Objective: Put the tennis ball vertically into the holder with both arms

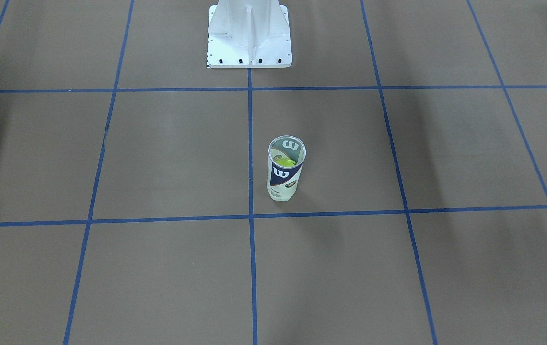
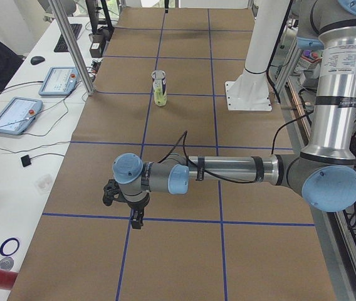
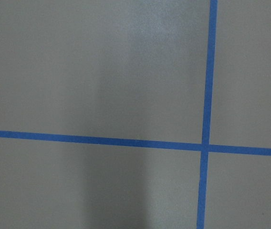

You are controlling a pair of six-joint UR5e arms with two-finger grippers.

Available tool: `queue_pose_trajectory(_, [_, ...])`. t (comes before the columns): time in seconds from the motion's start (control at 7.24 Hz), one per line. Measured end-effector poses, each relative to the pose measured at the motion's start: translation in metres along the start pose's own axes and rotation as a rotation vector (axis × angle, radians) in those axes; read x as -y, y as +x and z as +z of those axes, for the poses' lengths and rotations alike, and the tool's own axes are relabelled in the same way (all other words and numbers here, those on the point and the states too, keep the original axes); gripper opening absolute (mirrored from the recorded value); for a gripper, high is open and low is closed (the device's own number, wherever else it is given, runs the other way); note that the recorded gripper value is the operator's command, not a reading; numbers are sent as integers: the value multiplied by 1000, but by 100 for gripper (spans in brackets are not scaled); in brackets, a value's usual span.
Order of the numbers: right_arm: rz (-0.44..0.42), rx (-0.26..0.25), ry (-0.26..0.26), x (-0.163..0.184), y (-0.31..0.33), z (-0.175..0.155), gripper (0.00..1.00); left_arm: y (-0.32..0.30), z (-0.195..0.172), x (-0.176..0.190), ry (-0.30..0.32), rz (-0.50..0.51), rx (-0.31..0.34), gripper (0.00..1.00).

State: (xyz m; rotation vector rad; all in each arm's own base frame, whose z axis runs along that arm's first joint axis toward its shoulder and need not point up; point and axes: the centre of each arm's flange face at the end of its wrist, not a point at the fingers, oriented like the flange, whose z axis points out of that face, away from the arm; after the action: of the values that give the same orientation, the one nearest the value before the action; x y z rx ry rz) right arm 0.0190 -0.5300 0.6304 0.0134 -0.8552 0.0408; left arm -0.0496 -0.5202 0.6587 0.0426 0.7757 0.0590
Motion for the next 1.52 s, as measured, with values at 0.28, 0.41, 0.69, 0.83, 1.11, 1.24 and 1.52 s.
queue_pose_trajectory(0.28, [83, -12, -4, -13, 24, -20, 100, 2, -2, 2, 2, 2, -2, 100])
queue_pose_trajectory(0.41, [90, -17, 2, -26, 25, -26, 100, 4, -5, 2, 7, 5, -4, 100])
queue_pose_trajectory(0.69, [77, -47, 20, -59, 21, -36, 100, 11, -16, 3, 0, -4, -5, 100])
queue_pose_trajectory(0.83, [73, -64, 25, -65, 21, -38, 100, 14, -19, 3, -10, -13, -5, 100])
queue_pose_trajectory(1.11, [68, -79, 31, -65, 21, -40, 100, 14, -20, 1, -19, -21, -5, 100])
queue_pose_trajectory(1.24, [67, -78, 31, -65, 20, -40, 100, 13, -19, 0, -21, -23, -5, 100])
queue_pose_trajectory(1.52, [66, -70, 32, -65, 20, -39, 100, 13, -19, -1, -22, -24, -5, 100])
